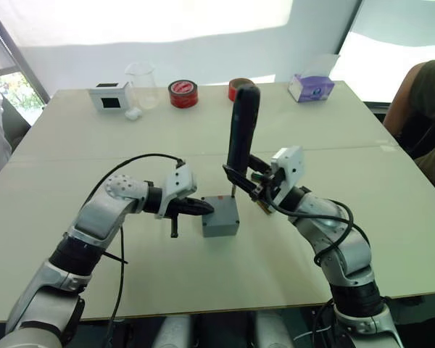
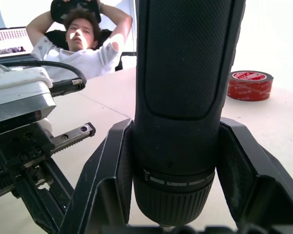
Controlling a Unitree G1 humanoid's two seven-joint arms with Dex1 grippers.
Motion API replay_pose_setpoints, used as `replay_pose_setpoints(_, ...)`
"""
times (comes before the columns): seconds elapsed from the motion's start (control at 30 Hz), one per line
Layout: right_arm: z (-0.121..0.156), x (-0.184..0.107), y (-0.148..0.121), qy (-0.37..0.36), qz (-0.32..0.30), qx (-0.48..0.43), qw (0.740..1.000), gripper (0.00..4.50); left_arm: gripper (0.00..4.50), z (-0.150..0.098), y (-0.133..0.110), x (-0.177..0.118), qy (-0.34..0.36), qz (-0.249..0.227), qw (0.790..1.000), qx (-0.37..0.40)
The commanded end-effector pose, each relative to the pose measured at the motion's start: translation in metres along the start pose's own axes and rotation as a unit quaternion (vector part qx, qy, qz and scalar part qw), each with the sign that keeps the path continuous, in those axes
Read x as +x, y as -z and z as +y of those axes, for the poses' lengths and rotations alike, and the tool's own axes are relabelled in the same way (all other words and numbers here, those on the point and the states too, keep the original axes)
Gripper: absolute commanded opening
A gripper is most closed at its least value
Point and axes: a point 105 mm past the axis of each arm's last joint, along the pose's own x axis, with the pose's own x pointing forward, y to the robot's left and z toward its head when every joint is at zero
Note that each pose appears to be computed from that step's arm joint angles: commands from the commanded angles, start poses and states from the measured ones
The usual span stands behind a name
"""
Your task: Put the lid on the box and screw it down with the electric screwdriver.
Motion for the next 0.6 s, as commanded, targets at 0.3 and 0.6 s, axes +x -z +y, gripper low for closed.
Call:
replay_pose_setpoints(0.3,-0.002,-0.018,0.06,0.018,0.1,0.045,0.994,1.79,0.0,-0.004,0.005,0.004,0.004,0.012,1.0,-0.004)
replay_pose_setpoints(0.6,-0.003,-0.017,0.065,0.02,0.106,0.046,0.993,1.79,0.0,-0.002,0.003,0.004,0.002,0.012,1.0,-0.002)
